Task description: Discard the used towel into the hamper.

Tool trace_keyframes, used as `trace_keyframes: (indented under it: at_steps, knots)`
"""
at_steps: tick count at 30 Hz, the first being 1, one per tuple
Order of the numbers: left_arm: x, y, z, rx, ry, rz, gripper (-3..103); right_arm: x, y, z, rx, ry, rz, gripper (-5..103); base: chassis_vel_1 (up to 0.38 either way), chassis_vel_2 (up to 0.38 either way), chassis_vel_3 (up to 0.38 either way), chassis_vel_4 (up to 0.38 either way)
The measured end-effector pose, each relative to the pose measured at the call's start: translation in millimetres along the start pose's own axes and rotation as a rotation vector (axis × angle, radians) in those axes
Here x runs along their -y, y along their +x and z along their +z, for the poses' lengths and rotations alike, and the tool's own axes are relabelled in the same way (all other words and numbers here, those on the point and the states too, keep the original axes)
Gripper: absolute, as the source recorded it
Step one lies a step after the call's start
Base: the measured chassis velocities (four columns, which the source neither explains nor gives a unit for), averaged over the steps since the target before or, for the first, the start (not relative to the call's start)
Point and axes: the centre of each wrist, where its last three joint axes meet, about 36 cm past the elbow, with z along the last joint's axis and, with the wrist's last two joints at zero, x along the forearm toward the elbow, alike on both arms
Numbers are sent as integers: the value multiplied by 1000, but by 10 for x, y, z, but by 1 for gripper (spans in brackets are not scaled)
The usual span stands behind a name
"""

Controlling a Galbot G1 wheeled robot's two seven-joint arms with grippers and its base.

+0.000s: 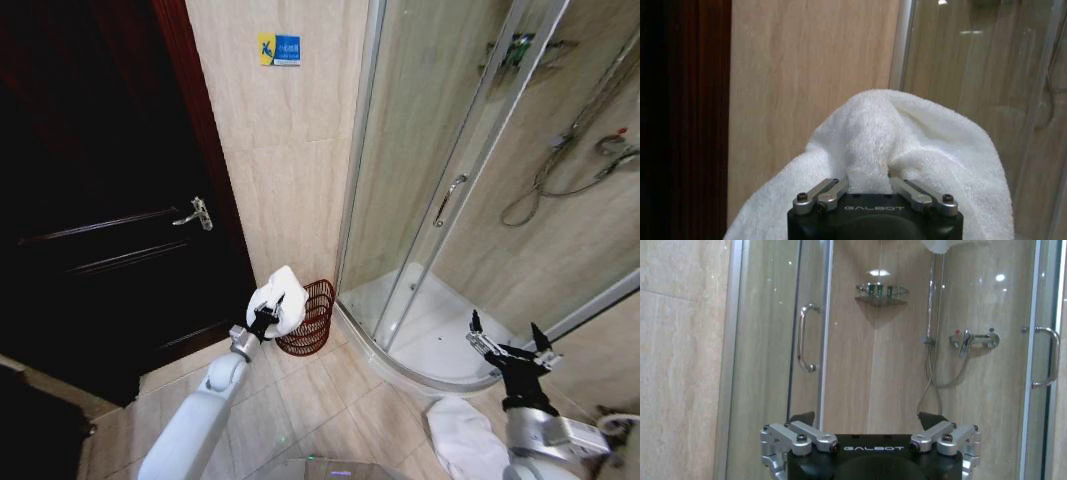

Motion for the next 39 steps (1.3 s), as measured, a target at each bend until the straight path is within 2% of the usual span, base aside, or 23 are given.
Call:
trace_keyframes:
  at_steps: [8,15,19,22,28,33,37,39]
  knots:
    - [-34,228,-25,22,7,-42,11,-15,-21,30,-6,-7,-16,100,0,0,0,0]
    - [-96,479,-192,72,24,-141,11,60,-21,115,-47,-32,-84,100,0,0,0,0]
    - [-80,539,-269,87,19,-147,11,63,-15,143,-58,-46,-119,100,0,0,0,0]
    - [-31,607,-317,102,16,-144,11,6,55,185,-78,-70,-187,100,0,0,0,0]
    - [55,631,-338,111,4,-140,11,-63,142,323,-43,-36,-273,100,0,0,0,0]
    - [80,585,-372,116,-12,-132,11,-78,121,407,-32,-42,-247,100,0,0,0,0]
    - [99,528,-431,123,-29,-122,11,-167,70,503,-41,-100,-138,100,0,0,0,0]
    - [99,522,-438,124,-30,-119,11,-165,53,515,-41,-117,-138,100,0,0,0,0]
